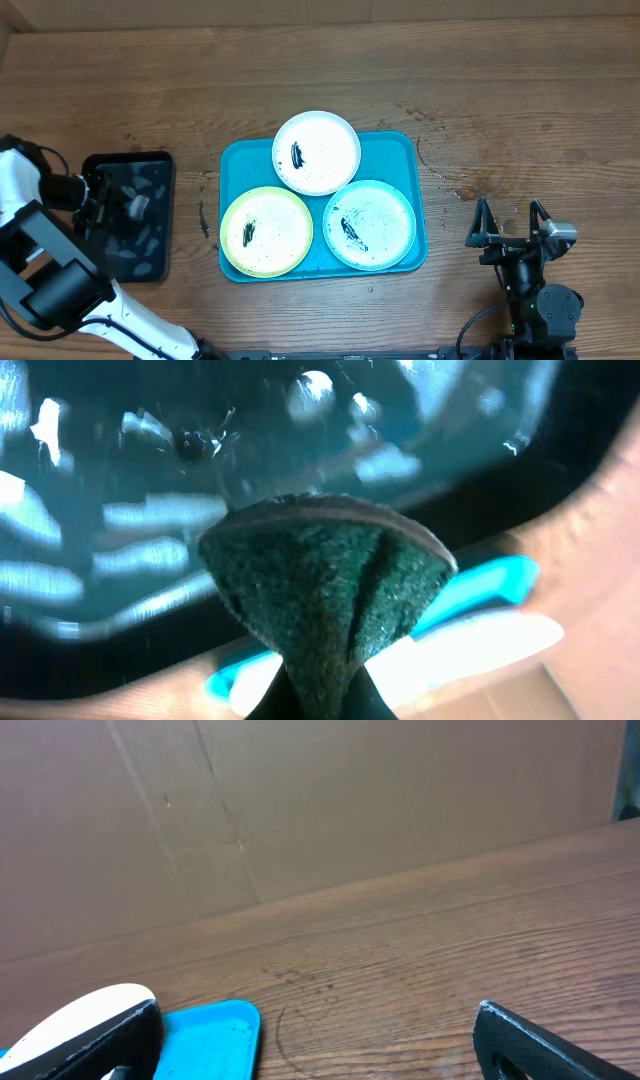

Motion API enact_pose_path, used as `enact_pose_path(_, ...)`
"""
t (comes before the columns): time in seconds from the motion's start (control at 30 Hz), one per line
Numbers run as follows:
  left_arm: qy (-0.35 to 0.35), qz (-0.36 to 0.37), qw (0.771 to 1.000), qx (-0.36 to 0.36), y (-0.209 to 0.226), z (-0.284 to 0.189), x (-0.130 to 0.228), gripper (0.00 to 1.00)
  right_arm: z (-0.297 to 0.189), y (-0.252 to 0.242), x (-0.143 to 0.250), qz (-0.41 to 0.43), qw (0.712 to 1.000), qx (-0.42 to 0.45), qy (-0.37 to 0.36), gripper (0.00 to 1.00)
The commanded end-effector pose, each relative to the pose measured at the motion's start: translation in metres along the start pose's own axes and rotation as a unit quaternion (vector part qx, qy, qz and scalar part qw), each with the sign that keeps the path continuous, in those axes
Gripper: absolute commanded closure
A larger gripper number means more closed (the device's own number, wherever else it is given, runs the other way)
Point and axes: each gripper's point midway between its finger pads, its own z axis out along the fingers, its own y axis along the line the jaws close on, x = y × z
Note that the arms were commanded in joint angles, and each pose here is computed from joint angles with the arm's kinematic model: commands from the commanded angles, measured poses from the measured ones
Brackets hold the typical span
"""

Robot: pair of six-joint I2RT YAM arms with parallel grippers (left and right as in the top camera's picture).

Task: Clean dirty plates on tray and stack at the side
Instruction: 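Dip and swish the held sponge in the soapy water tray, then carry the sponge with the left gripper onto the yellow plate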

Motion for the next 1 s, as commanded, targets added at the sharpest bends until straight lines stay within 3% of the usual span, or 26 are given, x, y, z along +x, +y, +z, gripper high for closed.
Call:
enact_pose_path(0.0, -0.038, 0.033, 0.998, 0.042, -0.029, -0.046, -0.003, 0.96, 0.000, -0.004, 0.001, -0.004, 1.000, 0.009, -0.003, 0.00)
enact_pose_path(0.13, -0.074, 0.041, 0.996, 0.018, -0.028, -0.062, -0.010, 0.96, 0.000, -0.004, 0.001, -0.004, 1.000, 0.009, -0.003, 0.00)
enact_pose_path(0.33, -0.079, 0.044, 0.993, -0.072, 0.006, -0.010, -0.022, 0.96, 0.000, -0.004, 0.001, -0.004, 1.000, 0.009, -0.003, 0.00)
enact_pose_path(0.47, -0.042, 0.031, 0.998, -0.026, -0.005, 0.003, -0.009, 0.96, 0.000, -0.004, 0.001, -0.004, 1.000, 0.009, -0.003, 0.00)
enact_pose_path(0.6, -0.031, 0.043, 0.999, -0.009, -0.023, -0.032, 0.008, 0.96, 0.000, -0.004, 0.001, -0.004, 1.000, 0.009, -0.003, 0.00)
enact_pose_path(0.77, -0.048, 0.120, 0.992, -0.006, -0.052, -0.085, 0.040, 0.96, 0.000, -0.004, 0.001, -0.004, 1.000, 0.009, -0.003, 0.00)
enact_pose_path(0.97, -0.094, 0.204, 0.974, 0.020, -0.080, -0.112, 0.094, 0.96, 0.000, -0.004, 0.001, -0.004, 1.000, 0.009, -0.003, 0.00)
